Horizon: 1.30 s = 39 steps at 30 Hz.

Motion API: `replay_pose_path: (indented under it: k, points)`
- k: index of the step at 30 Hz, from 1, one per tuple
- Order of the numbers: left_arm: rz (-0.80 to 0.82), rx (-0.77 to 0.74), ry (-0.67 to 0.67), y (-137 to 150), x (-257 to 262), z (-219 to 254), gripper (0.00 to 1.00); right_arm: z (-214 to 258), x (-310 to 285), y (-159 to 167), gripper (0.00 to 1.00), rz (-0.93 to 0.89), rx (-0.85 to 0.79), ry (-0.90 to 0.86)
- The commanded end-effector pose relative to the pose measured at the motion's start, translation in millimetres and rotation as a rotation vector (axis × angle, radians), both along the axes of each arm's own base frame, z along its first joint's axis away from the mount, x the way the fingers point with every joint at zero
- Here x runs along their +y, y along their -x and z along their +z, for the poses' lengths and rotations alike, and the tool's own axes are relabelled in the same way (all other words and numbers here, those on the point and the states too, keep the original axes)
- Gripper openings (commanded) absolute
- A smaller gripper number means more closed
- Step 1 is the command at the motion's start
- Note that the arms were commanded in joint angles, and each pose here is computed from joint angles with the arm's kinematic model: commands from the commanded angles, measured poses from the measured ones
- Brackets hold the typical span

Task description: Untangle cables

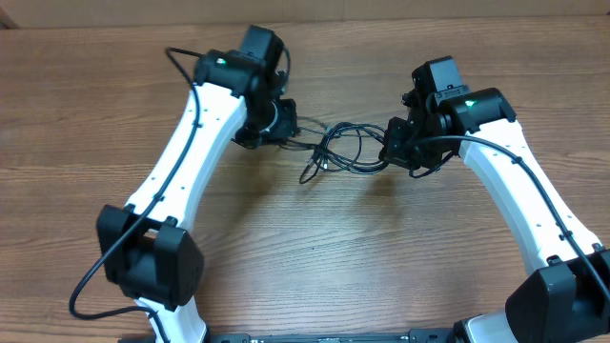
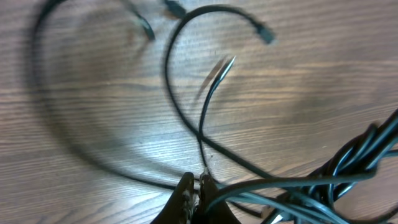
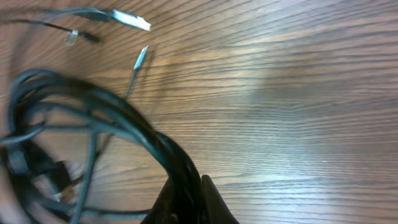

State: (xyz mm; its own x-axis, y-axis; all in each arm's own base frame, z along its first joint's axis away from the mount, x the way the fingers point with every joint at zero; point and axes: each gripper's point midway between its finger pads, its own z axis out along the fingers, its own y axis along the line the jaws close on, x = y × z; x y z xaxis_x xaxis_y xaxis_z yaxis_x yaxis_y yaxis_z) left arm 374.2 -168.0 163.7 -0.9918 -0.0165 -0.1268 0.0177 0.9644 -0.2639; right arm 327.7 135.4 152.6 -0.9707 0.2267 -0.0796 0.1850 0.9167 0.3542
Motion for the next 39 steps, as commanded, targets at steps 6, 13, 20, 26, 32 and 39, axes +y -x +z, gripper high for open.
replay_pose_path:
  k: [6, 13, 20, 26, 32, 39]
  points:
    - [0.115, -0.158, -0.127, -14, 92, 50, 0.04, -28, -83, 6, 0.04, -0.187, -0.002, 0.398]
    - [0.206, -0.137, -0.293, -10, 158, 49, 0.04, -41, -102, 7, 0.04, -0.217, 0.033, 0.360]
    - [-0.127, -0.169, 0.186, -6, 58, 64, 0.08, 28, 53, 19, 0.04, 0.539, -0.239, -0.360]
    - [-0.333, -0.138, 0.348, 17, -13, 69, 0.44, 80, 86, 22, 0.04, 0.658, -0.372, -0.438]
    - [-0.456, -0.066, 0.335, 30, -55, 39, 0.60, 113, 103, 30, 0.04, 0.706, -0.416, -0.602]
    - [-0.418, 0.081, 0.269, 19, -51, -21, 0.57, 119, 106, 33, 0.04, 0.712, -0.413, -0.643]
